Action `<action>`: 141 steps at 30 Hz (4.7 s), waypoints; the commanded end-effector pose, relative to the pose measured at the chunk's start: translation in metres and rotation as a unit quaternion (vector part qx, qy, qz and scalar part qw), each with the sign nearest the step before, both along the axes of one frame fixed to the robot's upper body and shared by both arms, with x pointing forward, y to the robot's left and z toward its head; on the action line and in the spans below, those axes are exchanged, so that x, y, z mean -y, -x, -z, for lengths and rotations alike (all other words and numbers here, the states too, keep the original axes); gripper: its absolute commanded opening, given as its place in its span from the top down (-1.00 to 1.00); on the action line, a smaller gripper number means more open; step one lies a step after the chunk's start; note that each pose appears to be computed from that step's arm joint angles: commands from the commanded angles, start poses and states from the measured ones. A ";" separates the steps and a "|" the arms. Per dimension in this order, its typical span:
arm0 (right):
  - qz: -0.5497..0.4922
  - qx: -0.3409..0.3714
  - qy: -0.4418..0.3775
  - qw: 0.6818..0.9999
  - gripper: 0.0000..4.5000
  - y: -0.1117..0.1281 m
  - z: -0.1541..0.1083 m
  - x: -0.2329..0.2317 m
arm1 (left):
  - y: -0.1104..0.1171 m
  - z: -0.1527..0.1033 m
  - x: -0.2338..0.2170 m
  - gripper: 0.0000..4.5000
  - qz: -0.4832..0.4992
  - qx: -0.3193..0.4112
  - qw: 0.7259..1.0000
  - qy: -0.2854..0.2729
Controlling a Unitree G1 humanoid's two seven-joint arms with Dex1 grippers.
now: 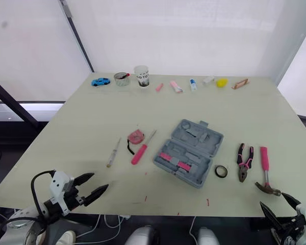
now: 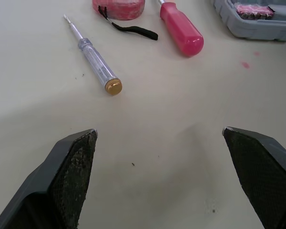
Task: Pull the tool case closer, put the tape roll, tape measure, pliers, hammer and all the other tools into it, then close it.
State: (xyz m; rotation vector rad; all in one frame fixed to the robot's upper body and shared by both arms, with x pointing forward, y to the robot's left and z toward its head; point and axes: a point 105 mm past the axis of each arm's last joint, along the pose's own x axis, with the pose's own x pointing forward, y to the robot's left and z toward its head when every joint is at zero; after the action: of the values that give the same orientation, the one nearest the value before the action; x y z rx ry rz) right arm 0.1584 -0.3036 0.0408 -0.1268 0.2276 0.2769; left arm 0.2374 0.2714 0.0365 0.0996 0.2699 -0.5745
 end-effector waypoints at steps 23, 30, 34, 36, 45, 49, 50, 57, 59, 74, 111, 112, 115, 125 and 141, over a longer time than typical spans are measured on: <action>-0.109 0.011 -0.016 0.994 -0.95 -0.080 -0.035 -0.075 | -0.126 -0.066 0.044 -1.00 0.153 0.029 0.987 -0.040; -0.131 -0.012 -0.009 0.991 -0.95 -0.114 -0.034 -0.091 | -0.160 -0.086 0.094 -1.00 0.224 0.033 0.973 -0.046; -0.149 -0.021 0.006 0.989 -0.63 -0.132 -0.036 -0.101 | -0.172 -0.088 0.111 -0.78 0.225 0.024 0.973 -0.049; -0.166 -0.039 0.032 0.985 -0.19 -0.140 -0.033 -0.105 | -0.178 -0.089 0.122 -0.44 0.220 0.011 0.975 -0.038; -0.189 -0.074 0.101 0.974 1.00 -0.157 -0.026 -0.108 | -0.185 -0.077 0.136 0.97 0.208 -0.013 0.975 -0.073; -0.204 -0.090 0.122 0.967 1.00 -0.159 -0.021 -0.114 | -0.189 -0.066 0.139 0.97 0.181 -0.023 0.977 -0.106; -0.208 -0.093 0.126 0.965 1.00 -0.159 -0.019 -0.116 | -0.190 -0.063 0.139 0.97 0.175 -0.025 0.977 -0.115; -0.212 -0.086 0.145 0.963 1.00 -0.170 -0.018 -0.121 | -0.195 -0.051 0.150 0.97 0.154 -0.027 0.975 -0.155; -0.215 -0.085 0.147 0.962 1.00 -0.172 -0.018 -0.124 | -0.196 -0.049 0.156 0.97 0.151 -0.024 0.975 -0.164; -0.257 -0.059 0.154 0.952 1.00 -0.190 -0.018 -0.147 | -0.198 -0.039 0.162 0.97 0.132 -0.033 0.970 -0.200; -0.332 -0.007 0.155 0.930 1.00 -0.190 -0.014 -0.158 | -0.172 -0.014 0.160 0.97 0.209 -0.096 0.959 -0.168; -0.333 -0.007 0.155 0.930 1.00 -0.190 -0.014 -0.158 | -0.171 -0.014 0.160 0.97 0.212 -0.096 0.958 -0.168; -0.338 -0.008 0.154 0.928 1.00 -0.186 -0.012 -0.158 | -0.167 -0.012 0.161 0.97 0.227 -0.105 0.955 -0.160; -0.356 -0.006 0.141 0.924 1.00 -0.171 -0.012 -0.164 | -0.151 -0.013 0.163 0.97 0.281 -0.142 0.944 -0.095; -0.379 -0.004 0.131 0.916 1.00 -0.160 -0.012 -0.177 | -0.129 -0.009 0.144 0.97 0.320 -0.179 0.928 -0.058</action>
State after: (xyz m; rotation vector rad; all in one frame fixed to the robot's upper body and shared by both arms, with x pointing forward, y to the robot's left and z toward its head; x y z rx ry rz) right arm 0.3186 -0.1405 0.0371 -0.4859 0.2954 0.9824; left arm 0.3752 0.1344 0.0540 0.2404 0.6116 -1.1847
